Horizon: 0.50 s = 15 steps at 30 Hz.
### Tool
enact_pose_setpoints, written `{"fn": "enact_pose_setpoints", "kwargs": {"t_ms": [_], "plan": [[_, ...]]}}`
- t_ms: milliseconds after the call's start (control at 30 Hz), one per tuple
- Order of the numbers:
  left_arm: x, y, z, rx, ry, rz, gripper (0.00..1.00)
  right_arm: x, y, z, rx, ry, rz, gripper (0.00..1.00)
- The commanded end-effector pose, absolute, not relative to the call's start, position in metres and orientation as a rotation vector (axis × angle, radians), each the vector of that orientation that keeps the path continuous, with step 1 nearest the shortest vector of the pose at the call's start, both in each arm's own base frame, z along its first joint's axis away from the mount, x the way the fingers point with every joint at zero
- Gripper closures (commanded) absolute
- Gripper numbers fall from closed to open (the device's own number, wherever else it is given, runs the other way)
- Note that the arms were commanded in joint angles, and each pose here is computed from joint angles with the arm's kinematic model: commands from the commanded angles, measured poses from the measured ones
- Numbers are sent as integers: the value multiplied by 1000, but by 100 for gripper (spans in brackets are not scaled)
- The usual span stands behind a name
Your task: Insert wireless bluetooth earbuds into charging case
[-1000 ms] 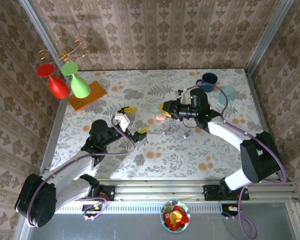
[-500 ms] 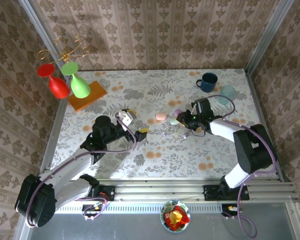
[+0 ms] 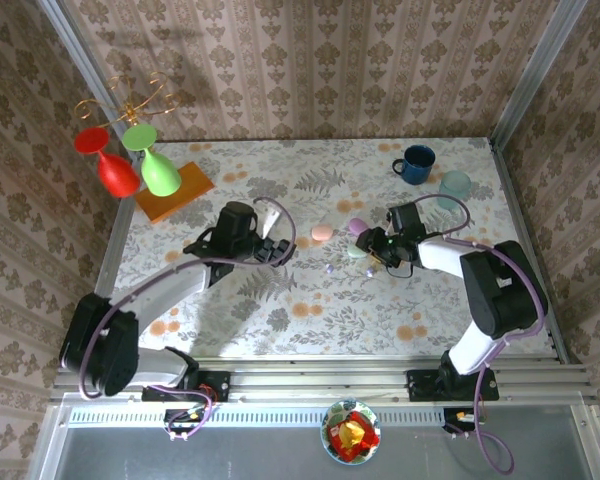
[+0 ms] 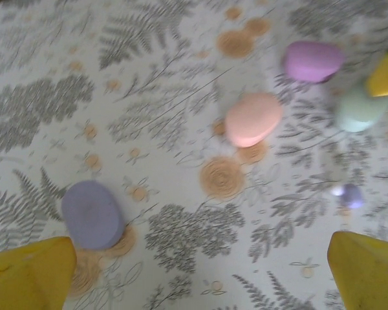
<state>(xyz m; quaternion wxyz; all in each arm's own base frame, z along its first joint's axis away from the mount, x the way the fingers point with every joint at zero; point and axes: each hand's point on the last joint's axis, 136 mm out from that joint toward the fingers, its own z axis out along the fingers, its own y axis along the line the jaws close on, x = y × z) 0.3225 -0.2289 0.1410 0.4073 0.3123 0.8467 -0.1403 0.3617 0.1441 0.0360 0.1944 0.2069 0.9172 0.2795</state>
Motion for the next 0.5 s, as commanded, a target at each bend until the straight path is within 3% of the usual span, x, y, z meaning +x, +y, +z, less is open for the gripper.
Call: {"fn": "enact_pose_setpoints", "kwargs": {"t_ms": [0, 367, 467], "plan": [[331, -207, 129, 628, 2274, -225, 0, 357, 126, 50, 568, 2547, 662, 44], [374, -169, 103, 169, 2467, -303, 0, 339, 115, 95, 533, 2427, 651, 43], [383, -175, 91, 233, 2531, -284, 0, 334, 116, 103, 526, 2396, 668, 43]]}}
